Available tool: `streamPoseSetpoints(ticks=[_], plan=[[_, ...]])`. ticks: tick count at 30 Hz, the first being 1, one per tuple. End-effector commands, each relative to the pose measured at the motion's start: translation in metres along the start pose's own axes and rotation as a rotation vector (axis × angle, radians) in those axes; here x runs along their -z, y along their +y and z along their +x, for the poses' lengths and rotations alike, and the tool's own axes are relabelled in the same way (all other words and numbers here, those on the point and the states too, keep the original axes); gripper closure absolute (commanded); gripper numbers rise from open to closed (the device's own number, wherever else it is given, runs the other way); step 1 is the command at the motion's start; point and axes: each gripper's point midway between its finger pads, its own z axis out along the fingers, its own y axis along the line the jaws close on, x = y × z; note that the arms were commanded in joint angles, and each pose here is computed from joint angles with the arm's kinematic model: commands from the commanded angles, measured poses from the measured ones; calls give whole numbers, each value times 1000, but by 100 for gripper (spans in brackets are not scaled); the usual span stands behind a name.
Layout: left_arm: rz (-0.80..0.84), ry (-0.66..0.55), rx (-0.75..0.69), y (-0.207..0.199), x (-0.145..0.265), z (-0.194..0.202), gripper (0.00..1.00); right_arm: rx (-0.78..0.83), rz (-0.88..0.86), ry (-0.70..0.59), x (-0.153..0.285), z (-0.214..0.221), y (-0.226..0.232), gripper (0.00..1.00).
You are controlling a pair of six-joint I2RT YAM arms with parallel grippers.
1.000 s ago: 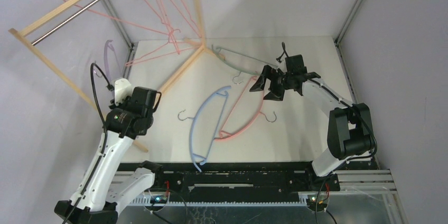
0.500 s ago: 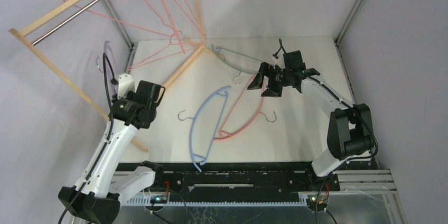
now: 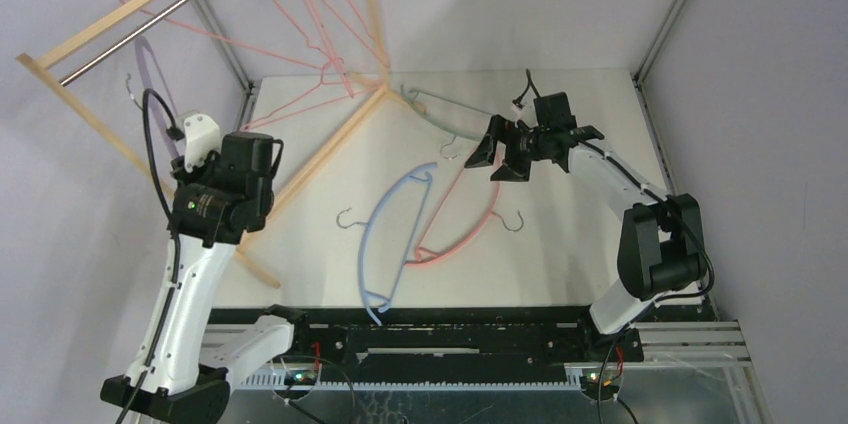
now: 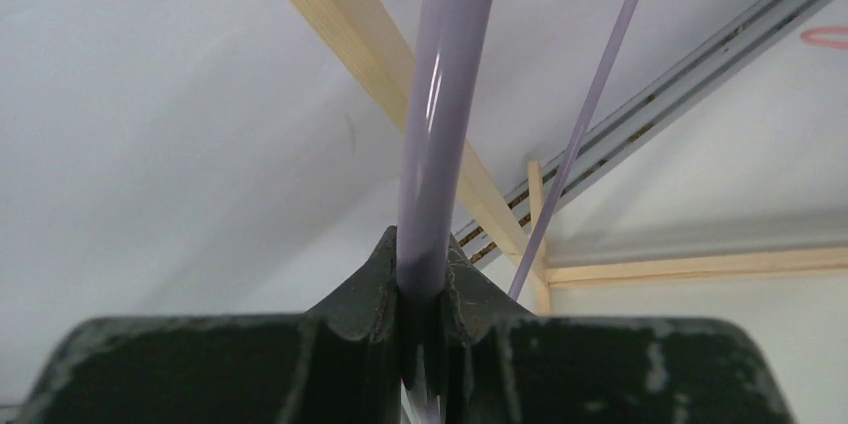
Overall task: Organize the hangers
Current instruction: Place the hanger at the clothesline.
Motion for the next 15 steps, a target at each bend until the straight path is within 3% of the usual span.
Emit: streamPoseSetpoints(ticks=[1,8,15], plan=[[-64,-85,114,31,7,-44,100,60,-53,-27,2,-15,23,0],[-68,-115,119,36,8,-65,100,56,-55,-20,0,-13,24,0],[-39,-69,127,22,-6,-61,100,49,-54,-15,1,-15,26,0]])
